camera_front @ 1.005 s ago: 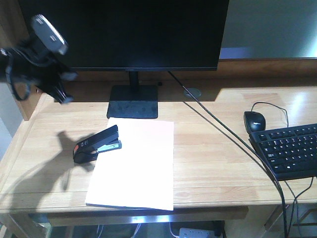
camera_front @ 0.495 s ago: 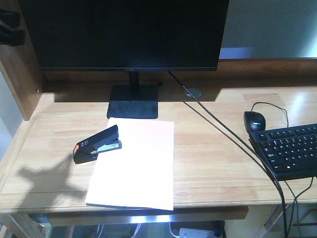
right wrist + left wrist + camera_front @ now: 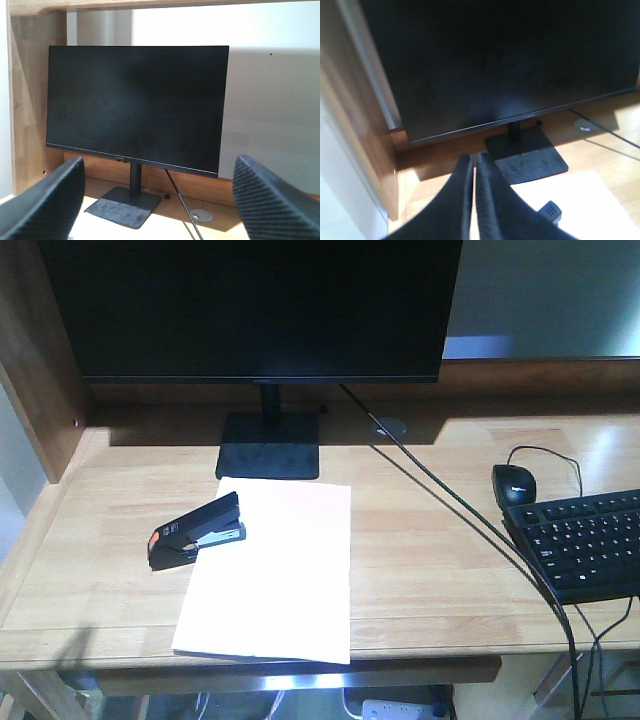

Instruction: Grab stapler and paper to desk for stapling

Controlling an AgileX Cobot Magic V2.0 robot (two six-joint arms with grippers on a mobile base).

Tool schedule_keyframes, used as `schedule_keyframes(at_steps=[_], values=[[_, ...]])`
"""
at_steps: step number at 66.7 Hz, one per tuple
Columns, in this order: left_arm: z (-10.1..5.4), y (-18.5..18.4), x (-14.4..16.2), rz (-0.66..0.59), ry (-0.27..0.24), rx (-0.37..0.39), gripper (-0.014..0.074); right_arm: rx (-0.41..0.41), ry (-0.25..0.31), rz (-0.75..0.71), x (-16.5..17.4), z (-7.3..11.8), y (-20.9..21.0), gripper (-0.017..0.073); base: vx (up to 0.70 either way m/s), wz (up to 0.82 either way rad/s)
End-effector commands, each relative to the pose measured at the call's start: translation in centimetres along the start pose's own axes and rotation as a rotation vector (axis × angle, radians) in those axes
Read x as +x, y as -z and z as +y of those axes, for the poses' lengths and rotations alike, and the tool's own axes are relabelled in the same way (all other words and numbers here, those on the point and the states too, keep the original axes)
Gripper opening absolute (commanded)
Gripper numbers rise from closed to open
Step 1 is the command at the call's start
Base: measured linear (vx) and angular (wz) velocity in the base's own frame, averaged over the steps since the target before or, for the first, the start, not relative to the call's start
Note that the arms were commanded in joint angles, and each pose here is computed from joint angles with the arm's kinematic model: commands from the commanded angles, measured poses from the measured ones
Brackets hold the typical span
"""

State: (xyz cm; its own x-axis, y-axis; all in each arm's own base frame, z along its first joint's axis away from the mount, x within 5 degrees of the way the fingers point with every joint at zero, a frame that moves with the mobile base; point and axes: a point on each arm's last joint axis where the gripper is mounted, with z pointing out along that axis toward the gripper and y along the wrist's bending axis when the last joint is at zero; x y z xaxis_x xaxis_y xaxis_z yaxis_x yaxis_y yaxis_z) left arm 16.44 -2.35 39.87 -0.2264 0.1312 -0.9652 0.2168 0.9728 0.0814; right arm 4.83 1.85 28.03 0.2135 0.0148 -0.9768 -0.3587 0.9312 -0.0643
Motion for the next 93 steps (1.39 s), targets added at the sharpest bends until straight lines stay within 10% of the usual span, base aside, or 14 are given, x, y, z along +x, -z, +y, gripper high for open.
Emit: schedule_keyframes(at_steps=[1,43,93], values=[[-0.1,2.0,0.7,-0.116,0.027,-0.032,-0.0007,-0.024,0.005,-0.027,-0.9,0.2,-0.1,0.0567,0.00,0.00],[-2.8,8.2,15.1,-0.109,0.019,-0.003,-0.0007,-0.024,0.005,-0.027,-0.9,0.2,-0.1,0.0567,0.00,0.00],[-3.0,8.1,15.8,-0.043,0.018,0.018,-0.0007,-0.034,0.005,-0.032,-0.9,0.3,-0.1,0.0566,0.00,0.00]])
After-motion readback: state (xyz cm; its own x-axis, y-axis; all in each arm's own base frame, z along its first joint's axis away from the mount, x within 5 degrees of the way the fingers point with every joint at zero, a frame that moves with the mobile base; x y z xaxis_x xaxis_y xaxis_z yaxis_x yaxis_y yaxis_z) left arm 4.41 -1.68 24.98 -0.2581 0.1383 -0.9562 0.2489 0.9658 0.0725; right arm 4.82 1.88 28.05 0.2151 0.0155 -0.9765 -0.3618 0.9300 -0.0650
